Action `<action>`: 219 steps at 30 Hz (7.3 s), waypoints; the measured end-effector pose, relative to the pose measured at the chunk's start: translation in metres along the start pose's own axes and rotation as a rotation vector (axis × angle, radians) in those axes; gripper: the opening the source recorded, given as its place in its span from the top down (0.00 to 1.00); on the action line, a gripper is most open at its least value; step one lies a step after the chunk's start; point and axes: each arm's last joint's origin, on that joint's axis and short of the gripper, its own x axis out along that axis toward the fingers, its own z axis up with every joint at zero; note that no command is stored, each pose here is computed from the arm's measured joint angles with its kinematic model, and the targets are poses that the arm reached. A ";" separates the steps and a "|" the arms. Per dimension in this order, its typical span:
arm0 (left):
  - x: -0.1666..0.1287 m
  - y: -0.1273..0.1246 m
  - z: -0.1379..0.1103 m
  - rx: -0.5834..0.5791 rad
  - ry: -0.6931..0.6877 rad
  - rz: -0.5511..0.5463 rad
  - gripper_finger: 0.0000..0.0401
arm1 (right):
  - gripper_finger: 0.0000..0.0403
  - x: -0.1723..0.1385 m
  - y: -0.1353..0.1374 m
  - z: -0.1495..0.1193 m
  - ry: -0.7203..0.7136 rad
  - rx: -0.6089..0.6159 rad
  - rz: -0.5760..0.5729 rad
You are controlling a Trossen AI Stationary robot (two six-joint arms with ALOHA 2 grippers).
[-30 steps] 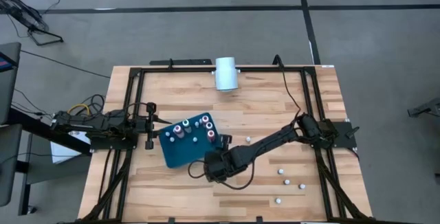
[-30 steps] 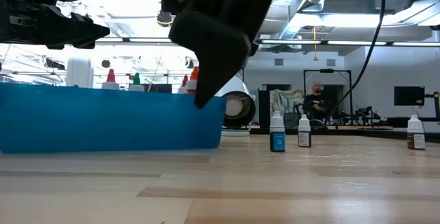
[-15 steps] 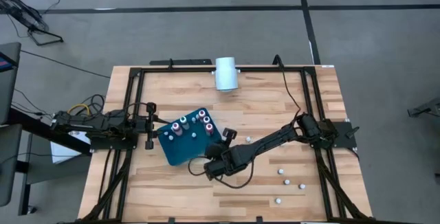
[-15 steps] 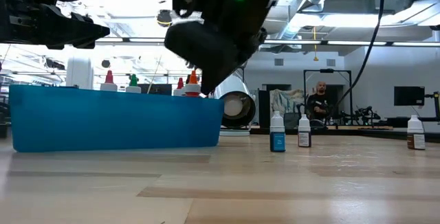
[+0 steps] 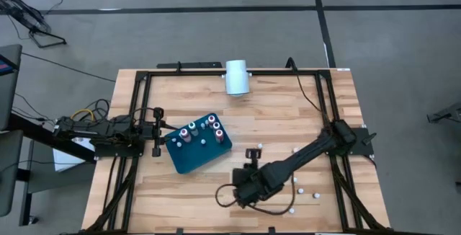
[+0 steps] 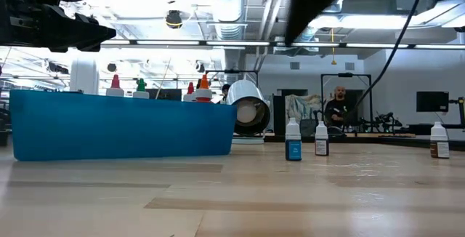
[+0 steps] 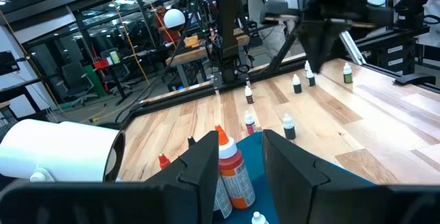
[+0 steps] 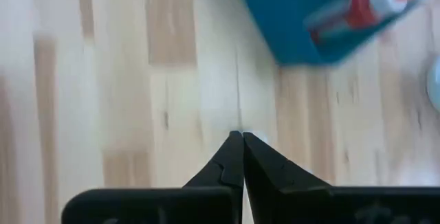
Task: Pick & Place food coloring
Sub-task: Move the blue bin to the center of the table
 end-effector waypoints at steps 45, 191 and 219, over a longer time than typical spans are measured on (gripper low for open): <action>0.000 0.000 0.000 0.000 0.000 0.000 0.74 | 0.52 0.004 -0.054 0.017 -0.274 -0.326 0.260; 0.000 0.000 0.000 0.000 0.000 0.000 0.74 | 0.99 0.073 -0.117 -0.102 0.312 -0.432 0.331; 0.000 0.000 0.000 0.000 0.000 0.000 0.74 | 0.99 0.063 -0.097 -0.107 0.357 -0.300 0.437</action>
